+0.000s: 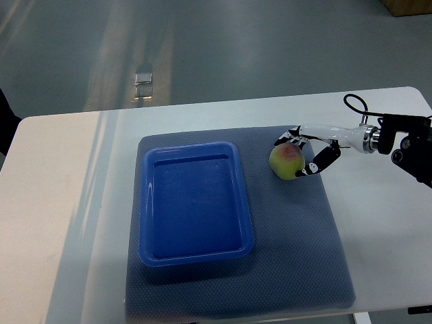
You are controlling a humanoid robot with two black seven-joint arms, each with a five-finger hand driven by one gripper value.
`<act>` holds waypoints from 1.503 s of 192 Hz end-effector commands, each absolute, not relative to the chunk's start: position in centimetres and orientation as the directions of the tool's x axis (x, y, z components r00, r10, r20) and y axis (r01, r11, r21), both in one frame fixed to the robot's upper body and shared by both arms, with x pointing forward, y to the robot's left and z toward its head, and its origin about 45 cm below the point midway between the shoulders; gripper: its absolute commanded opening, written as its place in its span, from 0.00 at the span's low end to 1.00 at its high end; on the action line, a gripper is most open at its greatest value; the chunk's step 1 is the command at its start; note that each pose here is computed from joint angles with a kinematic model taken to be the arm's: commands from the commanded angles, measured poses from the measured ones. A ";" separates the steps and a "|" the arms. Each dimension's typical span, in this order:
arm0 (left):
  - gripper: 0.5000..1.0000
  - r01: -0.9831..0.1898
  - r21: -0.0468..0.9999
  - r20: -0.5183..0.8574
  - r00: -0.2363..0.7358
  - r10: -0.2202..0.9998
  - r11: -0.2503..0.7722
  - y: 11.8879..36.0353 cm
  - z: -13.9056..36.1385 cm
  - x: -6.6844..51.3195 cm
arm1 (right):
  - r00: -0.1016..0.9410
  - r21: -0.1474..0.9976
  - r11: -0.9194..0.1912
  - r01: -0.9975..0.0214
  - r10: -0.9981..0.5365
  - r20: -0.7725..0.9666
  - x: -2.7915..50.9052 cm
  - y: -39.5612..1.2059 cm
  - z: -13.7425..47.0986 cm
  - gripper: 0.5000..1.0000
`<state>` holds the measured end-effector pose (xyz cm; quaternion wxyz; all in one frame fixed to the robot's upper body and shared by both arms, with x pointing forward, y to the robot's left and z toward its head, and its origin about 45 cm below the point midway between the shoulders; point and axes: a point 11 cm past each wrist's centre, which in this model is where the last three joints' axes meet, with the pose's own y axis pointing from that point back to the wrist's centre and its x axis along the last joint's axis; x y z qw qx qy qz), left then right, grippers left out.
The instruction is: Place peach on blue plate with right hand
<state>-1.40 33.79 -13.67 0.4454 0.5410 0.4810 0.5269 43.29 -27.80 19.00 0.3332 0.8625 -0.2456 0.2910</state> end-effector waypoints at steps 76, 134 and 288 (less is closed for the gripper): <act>1.00 0.051 0.989 0.142 -0.021 0.990 -0.140 33.8 -13.7 -1.3 | 0.684 0.284 -0.821 -0.495 -0.166 0.711 45.5 -14.3 24.1 0.35; 1.00 0.053 0.989 0.142 -0.026 0.990 -0.140 33.8 -13.7 -1.5 | 0.752 0.356 -0.851 -0.385 -0.066 0.656 42.7 -8.6 19.3 0.52; 1.00 0.055 0.988 0.143 -0.023 0.989 -0.142 33.8 -13.7 -1.6 | 0.659 0.135 -0.683 -0.718 -0.604 0.448 48.1 -18.2 23.8 0.86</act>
